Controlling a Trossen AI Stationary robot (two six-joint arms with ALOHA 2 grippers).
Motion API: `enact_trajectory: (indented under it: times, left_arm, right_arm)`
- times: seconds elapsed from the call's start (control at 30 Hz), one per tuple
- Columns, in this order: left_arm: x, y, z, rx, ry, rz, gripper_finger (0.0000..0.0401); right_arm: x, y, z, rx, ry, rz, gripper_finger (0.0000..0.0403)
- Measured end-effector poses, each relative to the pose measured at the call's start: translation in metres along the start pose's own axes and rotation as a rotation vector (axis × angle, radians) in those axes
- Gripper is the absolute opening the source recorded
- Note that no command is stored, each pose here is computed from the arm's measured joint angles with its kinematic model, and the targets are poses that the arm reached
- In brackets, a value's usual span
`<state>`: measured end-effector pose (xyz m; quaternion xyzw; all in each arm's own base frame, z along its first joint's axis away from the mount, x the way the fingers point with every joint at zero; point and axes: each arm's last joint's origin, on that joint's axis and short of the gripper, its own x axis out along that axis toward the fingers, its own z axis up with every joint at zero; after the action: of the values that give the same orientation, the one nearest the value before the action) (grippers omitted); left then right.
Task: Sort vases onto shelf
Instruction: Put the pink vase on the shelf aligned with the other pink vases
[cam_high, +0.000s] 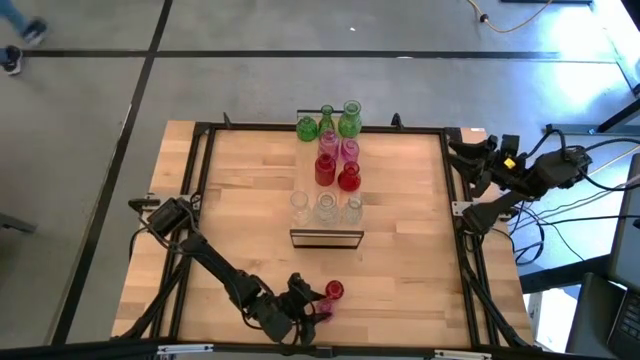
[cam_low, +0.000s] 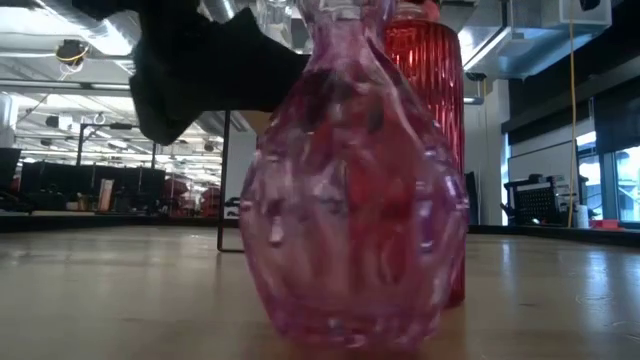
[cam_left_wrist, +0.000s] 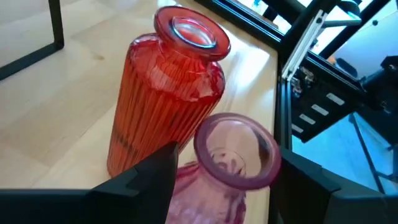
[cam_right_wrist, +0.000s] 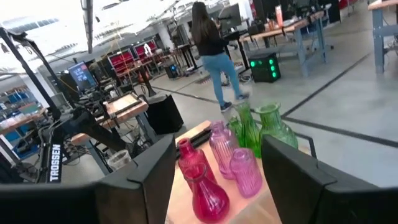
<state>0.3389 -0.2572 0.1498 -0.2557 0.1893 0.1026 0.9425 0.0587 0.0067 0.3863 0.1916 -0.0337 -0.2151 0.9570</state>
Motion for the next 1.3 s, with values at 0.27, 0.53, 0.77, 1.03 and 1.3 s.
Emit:
enact_trajectory:
  times: [0.27, 0.53, 0.77, 1.03, 1.3]
  left_arm:
    - [0.002, 0.001, 0.002, -0.008, 0.027, -0.024, 0.0219]
    - [-0.005, -0.006, -0.007, 0.003, 0.086, -0.076, 0.0144]
    - [-0.012, -0.007, -0.008, 0.023, 0.133, -0.081, 0.0141]
    - [-0.061, 0.020, 0.029, 0.063, 0.206, 0.270, 0.0141]
    - [-0.133, 0.052, 0.088, 0.015, 0.129, 0.513, 0.0141]
  right_arm:
    - [0.000, -0.001, -0.002, 0.006, 0.014, -0.006, 0.0218]
    - [0.000, -0.002, -0.004, -0.017, 0.026, -0.012, 0.0218]
    - [0.000, -0.002, -0.004, -0.019, 0.027, -0.013, 0.0218]
    - [0.000, -0.002, -0.004, -0.019, 0.027, -0.013, 0.0218]
    - [0.000, -0.002, -0.005, -0.027, 0.032, -0.015, 0.0218]
